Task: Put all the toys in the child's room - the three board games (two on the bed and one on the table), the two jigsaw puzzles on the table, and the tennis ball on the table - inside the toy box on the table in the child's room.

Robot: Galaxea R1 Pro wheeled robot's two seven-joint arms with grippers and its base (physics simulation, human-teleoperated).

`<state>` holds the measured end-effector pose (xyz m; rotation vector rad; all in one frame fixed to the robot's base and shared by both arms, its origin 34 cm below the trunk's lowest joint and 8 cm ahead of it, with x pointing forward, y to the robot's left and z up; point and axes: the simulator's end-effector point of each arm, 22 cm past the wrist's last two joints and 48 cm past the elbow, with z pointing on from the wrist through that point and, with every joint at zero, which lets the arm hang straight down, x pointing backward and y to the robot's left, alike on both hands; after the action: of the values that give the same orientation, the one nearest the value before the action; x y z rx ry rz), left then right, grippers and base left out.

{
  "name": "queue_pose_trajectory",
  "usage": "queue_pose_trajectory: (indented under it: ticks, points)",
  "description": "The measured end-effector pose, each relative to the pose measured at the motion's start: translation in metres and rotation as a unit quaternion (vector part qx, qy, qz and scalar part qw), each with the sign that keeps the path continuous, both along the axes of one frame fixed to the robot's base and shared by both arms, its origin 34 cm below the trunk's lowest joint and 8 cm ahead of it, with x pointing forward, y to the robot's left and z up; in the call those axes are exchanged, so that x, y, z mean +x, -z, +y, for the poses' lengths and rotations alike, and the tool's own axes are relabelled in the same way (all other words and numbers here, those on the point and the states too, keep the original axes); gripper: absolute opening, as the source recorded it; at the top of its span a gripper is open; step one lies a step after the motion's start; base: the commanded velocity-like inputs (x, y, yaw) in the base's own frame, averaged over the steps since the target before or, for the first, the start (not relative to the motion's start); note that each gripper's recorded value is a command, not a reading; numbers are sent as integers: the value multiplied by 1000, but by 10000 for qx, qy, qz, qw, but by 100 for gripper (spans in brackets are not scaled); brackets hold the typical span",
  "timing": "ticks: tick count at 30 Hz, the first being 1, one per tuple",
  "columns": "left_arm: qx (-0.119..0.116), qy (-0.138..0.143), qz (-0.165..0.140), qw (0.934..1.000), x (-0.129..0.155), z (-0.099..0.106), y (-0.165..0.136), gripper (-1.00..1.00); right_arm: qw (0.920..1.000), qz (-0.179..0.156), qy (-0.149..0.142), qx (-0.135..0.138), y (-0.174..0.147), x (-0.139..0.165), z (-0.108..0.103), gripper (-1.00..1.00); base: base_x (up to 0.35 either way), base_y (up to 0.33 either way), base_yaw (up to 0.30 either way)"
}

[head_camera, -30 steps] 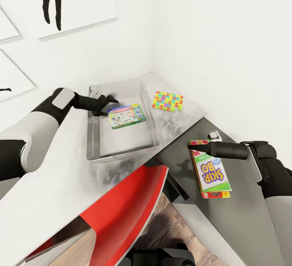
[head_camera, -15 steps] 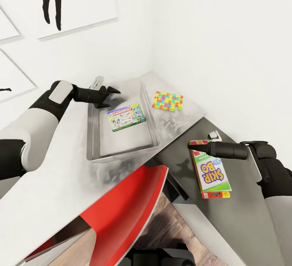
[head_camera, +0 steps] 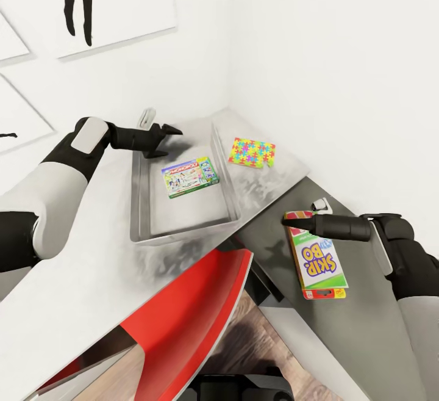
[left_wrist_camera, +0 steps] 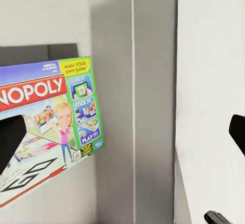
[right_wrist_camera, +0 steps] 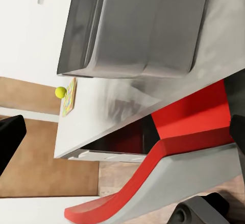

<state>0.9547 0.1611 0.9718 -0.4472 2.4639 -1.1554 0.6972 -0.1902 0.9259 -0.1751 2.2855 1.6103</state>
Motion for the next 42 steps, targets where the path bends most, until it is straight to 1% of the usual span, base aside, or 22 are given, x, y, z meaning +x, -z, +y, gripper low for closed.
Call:
queue_pose_trajectory:
  ticks: [7, 10, 11, 13, 14, 16, 17, 19, 20, 22, 23, 25, 36, 42]
  points:
    - [-42, 76, -99, 9999, -4, -7, -1, 100, 9999, 152, 7, 63, 9, -13, 4, 100, 0, 0, 0]
    - [-172, 137, -226, 9995, -12, -16, -1, 100, 9997, 222, 10, 94, 14, -20, 5, 100, 0, 0, 0]
    - [-173, 138, -228, 9995, -12, -16, -2, 100, 9997, 222, 10, 95, 14, -20, 5, 100, 0, 0, 0]
    - [-342, 172, -336, 9987, -19, -24, -4, 100, 9997, 216, 3, 105, 13, -22, 6, 100, 0, 0, 0]
    - [-344, 173, -338, 9987, -19, -24, -4, 100, 9997, 215, 3, 105, 13, -22, 6, 100, 0, 0, 0]
    - [-543, 206, -433, 9974, -27, -32, -7, 100, 9998, 189, -10, 108, 12, -23, 7, 100, 0, 0, 0]
    - [-545, 207, -435, 9974, -27, -32, -7, 100, 9998, 188, -10, 108, 12, -23, 7, 100, 0, 0, 0]
    - [-725, 248, -529, 9957, -34, -41, -12, 100, 9998, 149, -23, 99, 10, -24, 8, 100, 0, 0, 0]
    - [-724, 249, -530, 9957, -34, -41, -12, 100, 9998, 148, -24, 98, 10, -24, 8, 100, 0, 0, 0]
    - [-860, 296, -627, 9939, -41, -49, -18, 100, 9999, 85, -46, 85, 7, -24, 10, 100, -16, -9, 0]
    - [-858, 297, -628, 9939, -41, -49, -18, 100, 9999, 84, -47, 84, 7, -24, 10, 100, -47, -27, 0]
    - [-953, 339, -696, 9924, -46, -56, -21, 100, 9999, -8, -78, 68, 2, -24, 11, 100, -90, -52, 0]
    - [-1099, 445, -892, 9889, -57, -68, -32, 100, 9995, -262, -178, 8, -10, -26, 16, 100, -203, -105, 0]
    - [-1126, 472, -944, 9880, -59, -71, -36, 100, 9993, -321, -204, -7, -13, -27, 17, 100, -269, -109, 0]
